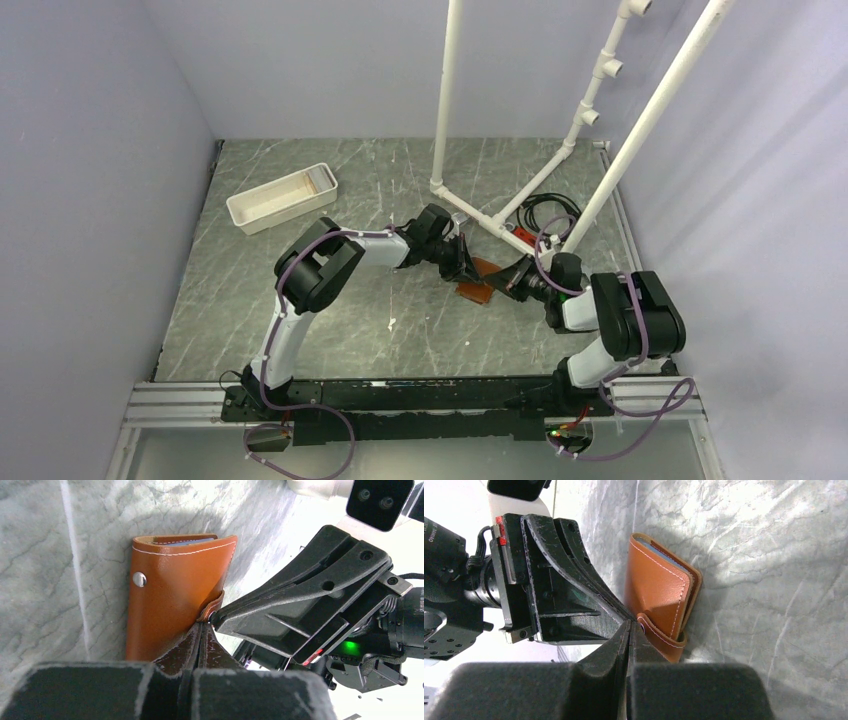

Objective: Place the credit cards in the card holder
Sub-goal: Close the card holder at the center of the board.

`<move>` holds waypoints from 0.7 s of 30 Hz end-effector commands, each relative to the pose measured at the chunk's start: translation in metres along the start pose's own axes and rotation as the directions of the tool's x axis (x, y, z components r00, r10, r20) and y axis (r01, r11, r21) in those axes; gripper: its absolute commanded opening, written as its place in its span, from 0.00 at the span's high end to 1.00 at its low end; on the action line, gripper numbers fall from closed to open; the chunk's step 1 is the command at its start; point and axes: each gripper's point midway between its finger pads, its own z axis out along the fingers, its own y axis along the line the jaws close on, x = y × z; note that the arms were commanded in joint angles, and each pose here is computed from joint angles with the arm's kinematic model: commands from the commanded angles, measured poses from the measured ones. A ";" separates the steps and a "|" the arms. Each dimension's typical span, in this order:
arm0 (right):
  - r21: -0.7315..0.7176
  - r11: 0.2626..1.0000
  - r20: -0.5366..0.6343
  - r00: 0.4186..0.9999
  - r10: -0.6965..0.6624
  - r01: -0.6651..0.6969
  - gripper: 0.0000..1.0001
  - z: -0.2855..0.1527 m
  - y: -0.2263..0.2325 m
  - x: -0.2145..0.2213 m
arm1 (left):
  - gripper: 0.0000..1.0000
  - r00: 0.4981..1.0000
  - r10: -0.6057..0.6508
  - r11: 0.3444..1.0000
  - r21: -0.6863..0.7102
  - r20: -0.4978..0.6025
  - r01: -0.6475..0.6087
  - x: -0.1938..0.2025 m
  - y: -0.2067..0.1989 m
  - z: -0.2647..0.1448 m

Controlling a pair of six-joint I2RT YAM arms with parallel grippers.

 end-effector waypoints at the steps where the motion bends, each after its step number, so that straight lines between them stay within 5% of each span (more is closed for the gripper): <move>1: 0.098 0.994 0.013 0.999 0.046 -0.047 1.00 -0.005 -0.033 0.014 | 1.00 0.998 -0.059 0.956 -0.285 0.024 0.063 0.019 0.092 0.008; 11: 0.260 0.959 0.040 0.993 0.110 -0.116 1.00 -0.010 -0.076 0.032 | 1.00 0.998 -0.056 0.955 -0.289 0.029 0.062 0.018 0.092 0.007; 21: 0.505 0.852 0.111 0.989 0.095 -0.139 1.00 -0.004 -0.102 0.006 | 1.00 0.999 -0.051 0.959 -0.278 0.020 0.054 0.019 0.092 0.008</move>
